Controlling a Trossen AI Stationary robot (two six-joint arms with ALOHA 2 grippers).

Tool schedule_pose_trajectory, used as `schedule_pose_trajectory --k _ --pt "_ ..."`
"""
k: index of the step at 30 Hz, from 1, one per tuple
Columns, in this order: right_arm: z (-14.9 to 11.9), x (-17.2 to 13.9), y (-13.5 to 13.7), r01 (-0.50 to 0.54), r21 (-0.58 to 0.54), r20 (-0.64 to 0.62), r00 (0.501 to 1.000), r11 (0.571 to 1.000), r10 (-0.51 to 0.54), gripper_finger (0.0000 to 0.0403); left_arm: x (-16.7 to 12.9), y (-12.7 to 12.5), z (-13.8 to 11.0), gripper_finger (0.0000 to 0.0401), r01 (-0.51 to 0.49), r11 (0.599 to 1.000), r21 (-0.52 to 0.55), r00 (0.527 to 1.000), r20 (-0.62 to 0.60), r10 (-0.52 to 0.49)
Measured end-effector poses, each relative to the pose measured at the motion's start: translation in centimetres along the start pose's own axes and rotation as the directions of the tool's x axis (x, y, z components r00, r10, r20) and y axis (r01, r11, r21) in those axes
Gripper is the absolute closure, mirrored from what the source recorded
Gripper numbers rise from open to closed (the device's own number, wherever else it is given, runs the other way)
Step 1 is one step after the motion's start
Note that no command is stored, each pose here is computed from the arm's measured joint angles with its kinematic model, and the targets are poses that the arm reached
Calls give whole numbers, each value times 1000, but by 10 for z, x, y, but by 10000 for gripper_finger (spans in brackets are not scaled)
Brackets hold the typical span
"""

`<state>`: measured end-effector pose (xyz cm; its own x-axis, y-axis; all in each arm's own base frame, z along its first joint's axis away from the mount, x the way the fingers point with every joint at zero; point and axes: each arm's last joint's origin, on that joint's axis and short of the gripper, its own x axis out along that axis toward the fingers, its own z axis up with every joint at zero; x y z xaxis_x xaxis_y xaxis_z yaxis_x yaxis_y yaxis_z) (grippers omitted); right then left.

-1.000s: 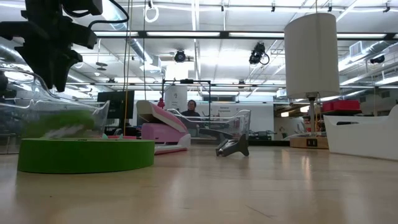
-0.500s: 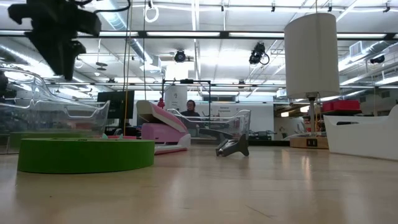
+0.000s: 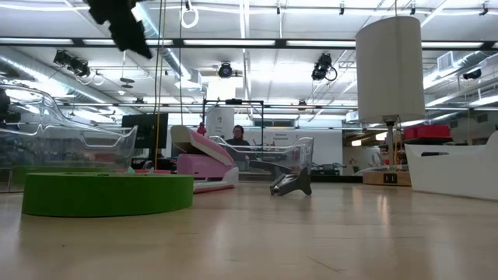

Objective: Pick and place Stapler, Stapler remover, tape
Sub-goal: Put the black staple remover into the white bin

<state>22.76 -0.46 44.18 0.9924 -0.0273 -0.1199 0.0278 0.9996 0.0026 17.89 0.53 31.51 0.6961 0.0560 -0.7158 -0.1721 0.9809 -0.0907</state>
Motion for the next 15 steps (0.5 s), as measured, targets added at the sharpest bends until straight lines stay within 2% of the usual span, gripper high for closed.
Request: schedule_pose_trajectory --k 6,15 --pt "0 0 0 0 -1 0 1000 1000 0 403 -1 -8 14 188 46 999 16 988 149 -48" --pt "-1 0 0 0 -5 -12 1000 1000 0 403 -4 -13 24 188 79 996 27 962 261 -84"
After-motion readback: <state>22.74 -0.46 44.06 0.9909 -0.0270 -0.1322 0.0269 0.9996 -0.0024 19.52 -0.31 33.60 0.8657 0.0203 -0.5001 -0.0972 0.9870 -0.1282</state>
